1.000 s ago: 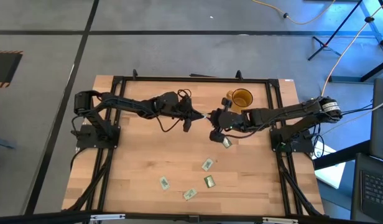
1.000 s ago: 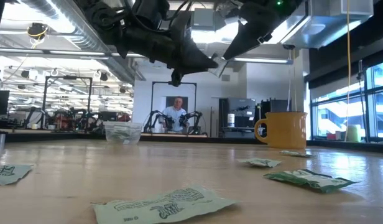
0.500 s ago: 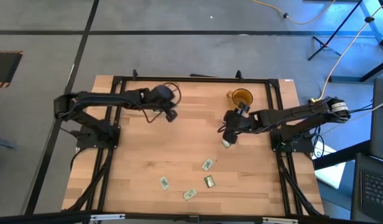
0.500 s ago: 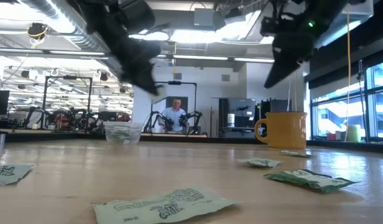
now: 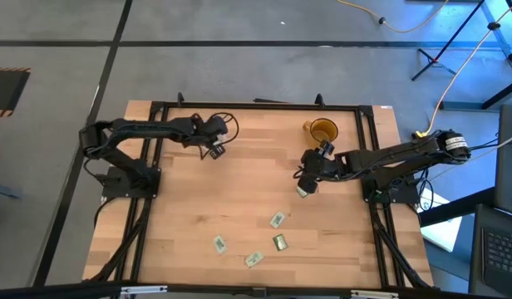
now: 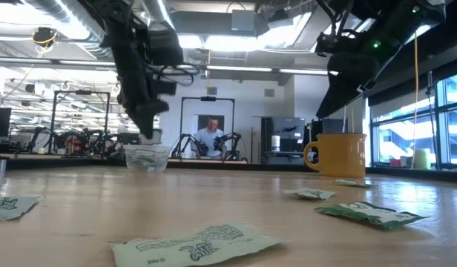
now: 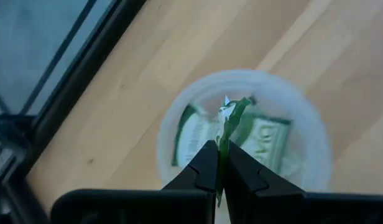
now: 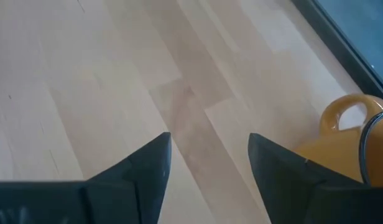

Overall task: Pick and place Stevia / Truvia into bins
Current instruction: Put the truvia packet into the transparent container

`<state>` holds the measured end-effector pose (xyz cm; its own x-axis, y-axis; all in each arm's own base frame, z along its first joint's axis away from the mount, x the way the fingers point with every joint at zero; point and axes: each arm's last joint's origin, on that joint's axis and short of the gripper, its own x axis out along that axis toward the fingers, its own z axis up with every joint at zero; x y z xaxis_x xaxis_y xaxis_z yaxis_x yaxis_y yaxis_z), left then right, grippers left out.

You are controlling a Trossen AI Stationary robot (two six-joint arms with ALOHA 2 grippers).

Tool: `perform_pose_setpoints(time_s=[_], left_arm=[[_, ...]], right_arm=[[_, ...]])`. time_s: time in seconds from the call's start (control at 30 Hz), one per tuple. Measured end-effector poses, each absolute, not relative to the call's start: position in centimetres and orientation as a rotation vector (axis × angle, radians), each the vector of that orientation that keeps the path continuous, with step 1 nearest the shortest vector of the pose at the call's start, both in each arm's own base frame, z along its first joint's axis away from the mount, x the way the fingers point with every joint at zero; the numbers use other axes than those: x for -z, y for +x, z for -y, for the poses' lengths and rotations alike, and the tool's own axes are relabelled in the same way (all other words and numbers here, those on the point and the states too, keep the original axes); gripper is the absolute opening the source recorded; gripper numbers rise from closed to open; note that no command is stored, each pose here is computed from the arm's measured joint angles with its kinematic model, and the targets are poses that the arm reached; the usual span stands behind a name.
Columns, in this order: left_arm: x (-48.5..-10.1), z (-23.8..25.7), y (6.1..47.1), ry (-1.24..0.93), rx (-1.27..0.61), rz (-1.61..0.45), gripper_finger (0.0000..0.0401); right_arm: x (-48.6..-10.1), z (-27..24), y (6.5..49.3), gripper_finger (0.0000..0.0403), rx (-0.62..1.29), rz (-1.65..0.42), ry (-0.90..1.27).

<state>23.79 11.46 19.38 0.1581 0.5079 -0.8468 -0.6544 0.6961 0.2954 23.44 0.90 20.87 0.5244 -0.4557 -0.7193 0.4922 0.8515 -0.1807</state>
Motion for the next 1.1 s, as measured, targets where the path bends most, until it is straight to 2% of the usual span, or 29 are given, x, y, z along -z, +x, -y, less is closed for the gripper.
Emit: perform_pose_setpoints(time_s=[0.3,0.67,0.8,0.93,1.1], left_arm=[[-17.9,-11.5,24.1,-0.131,-0.836,-1.224,0.0015],[-17.9,-11.4,24.0,-0.151,-0.806,-1.232,0.0098],[-19.0,-11.0,23.8,-0.153,-0.797,-1.186,0.0109],[-20.8,-10.7,23.1,-0.168,-0.775,-1.112,0.0113],[-22.8,-10.2,22.2,-0.191,-0.754,-1.017,0.011]], right_arm=[[-20.9,-0.9,23.4,0.0216,0.566,-0.846,0.045],[-20.5,-1.5,23.3,0.0216,0.381,-0.937,0.148],[-20.3,-1.8,23.1,0.0216,0.31,-0.983,0.238],[-20.3,-1.7,23.1,0.0216,0.391,-0.962,0.382],[-19.5,-1.8,23.5,0.0216,0.402,-0.994,0.38]])
